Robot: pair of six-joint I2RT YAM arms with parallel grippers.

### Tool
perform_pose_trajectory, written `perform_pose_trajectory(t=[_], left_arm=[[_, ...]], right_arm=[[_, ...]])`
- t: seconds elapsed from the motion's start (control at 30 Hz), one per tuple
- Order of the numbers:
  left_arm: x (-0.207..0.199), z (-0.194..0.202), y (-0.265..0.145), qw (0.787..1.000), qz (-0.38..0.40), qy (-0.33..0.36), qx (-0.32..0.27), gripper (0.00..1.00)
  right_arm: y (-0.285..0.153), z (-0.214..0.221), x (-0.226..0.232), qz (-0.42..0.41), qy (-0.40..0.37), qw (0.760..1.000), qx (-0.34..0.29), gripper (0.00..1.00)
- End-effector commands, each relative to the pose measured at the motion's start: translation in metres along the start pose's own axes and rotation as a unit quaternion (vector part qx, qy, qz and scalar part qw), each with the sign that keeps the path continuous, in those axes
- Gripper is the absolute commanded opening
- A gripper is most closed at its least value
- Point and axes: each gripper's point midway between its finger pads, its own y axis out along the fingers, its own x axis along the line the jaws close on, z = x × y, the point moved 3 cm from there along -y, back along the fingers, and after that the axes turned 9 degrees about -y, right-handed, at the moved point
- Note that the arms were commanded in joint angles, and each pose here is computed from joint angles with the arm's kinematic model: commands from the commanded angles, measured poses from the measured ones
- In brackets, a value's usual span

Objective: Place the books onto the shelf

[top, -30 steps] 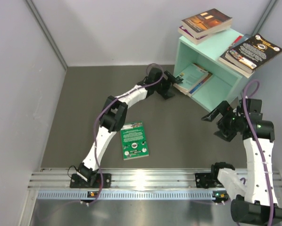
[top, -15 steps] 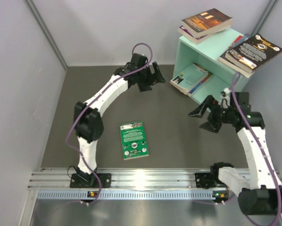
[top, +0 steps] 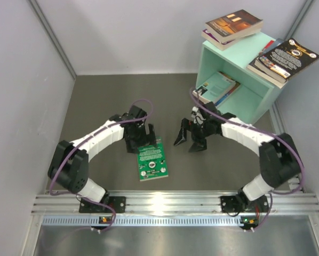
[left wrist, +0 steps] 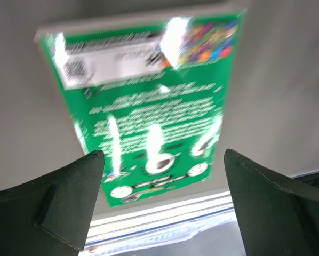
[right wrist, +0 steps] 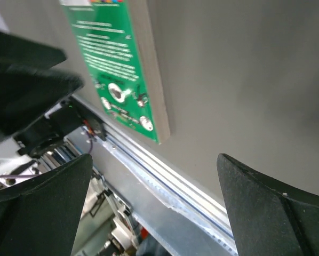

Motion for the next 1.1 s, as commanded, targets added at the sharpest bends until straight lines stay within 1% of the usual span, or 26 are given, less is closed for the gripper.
perform_pose_trajectory(t=[0.0, 0.07, 0.1, 0.17, 0.2, 0.47, 0.5, 0.53, 0.6, 0.63, 0.77, 0.87, 0.9, 0.97, 1.0, 1.03, 1.07], left_arm=[[0.010, 0.007, -0.021, 0.999, 0.016, 0.007, -0.031, 0.99], [0.024, 0.017, -0.015, 1.000, 0.000, -0.002, -0.020, 0.99], [0.027, 0.020, -0.013, 1.000, -0.001, -0.007, -0.018, 0.99], [0.039, 0.032, -0.004, 1.000, -0.011, -0.021, 0.001, 0.98], [0.040, 0.033, 0.000, 1.000, -0.007, -0.024, 0.002, 0.99], [0.066, 0.059, 0.046, 0.998, -0.013, -0.039, 0.049, 0.99], [0.064, 0.064, 0.051, 0.997, 0.004, -0.041, 0.067, 0.99], [0.051, 0.059, 0.057, 0.997, 0.044, -0.036, 0.058, 0.99], [0.045, 0.065, 0.065, 0.993, 0.085, -0.036, 0.072, 0.98], [0.031, 0.060, 0.065, 0.989, 0.126, -0.034, 0.068, 0.98], [0.009, 0.049, 0.058, 0.983, 0.177, -0.029, 0.050, 0.99], [-0.001, 0.043, 0.049, 0.978, 0.203, -0.021, 0.030, 0.99], [-0.003, 0.040, 0.043, 0.977, 0.211, -0.017, 0.019, 0.99], [-0.002, 0.029, 0.039, 0.977, 0.213, -0.019, -0.004, 0.99], [-0.002, 0.024, 0.036, 0.976, 0.217, -0.022, -0.012, 0.99], [0.002, 0.012, 0.033, 0.975, 0.218, -0.035, -0.025, 0.98], [0.004, 0.008, 0.032, 0.974, 0.220, -0.042, -0.024, 0.99]], right_arm=[[0.029, -0.015, 0.021, -0.037, -0.055, 0.998, -0.001, 1.00], [0.048, -0.013, 0.017, -0.035, -0.050, 0.998, 0.018, 1.00], [0.055, -0.016, 0.015, -0.038, -0.053, 0.998, 0.014, 1.00], [0.075, -0.011, 0.008, -0.036, -0.041, 0.998, 0.035, 1.00], [0.087, -0.010, 0.003, -0.034, -0.040, 0.998, 0.042, 1.00], [0.141, 0.007, 0.015, -0.039, -0.066, 0.994, 0.079, 1.00], [0.147, 0.011, 0.014, -0.040, -0.064, 0.993, 0.086, 1.00], [0.151, 0.014, 0.016, -0.046, -0.055, 0.993, 0.094, 1.00], [0.158, 0.019, 0.020, -0.062, -0.053, 0.991, 0.102, 1.00], [0.158, 0.021, 0.023, -0.068, -0.049, 0.991, 0.107, 1.00], [0.155, 0.027, 0.030, -0.075, -0.059, 0.989, 0.111, 1.00], [0.148, 0.026, 0.037, -0.087, -0.065, 0.988, 0.107, 0.94], [0.147, 0.027, 0.039, -0.092, -0.067, 0.988, 0.106, 0.86], [0.144, 0.029, 0.042, -0.104, -0.064, 0.986, 0.113, 0.79], [0.142, 0.031, 0.043, -0.105, -0.064, 0.986, 0.116, 0.72], [0.141, 0.032, 0.042, -0.107, -0.066, 0.985, 0.119, 0.70], [0.140, 0.035, 0.042, -0.109, -0.065, 0.984, 0.123, 0.70]])
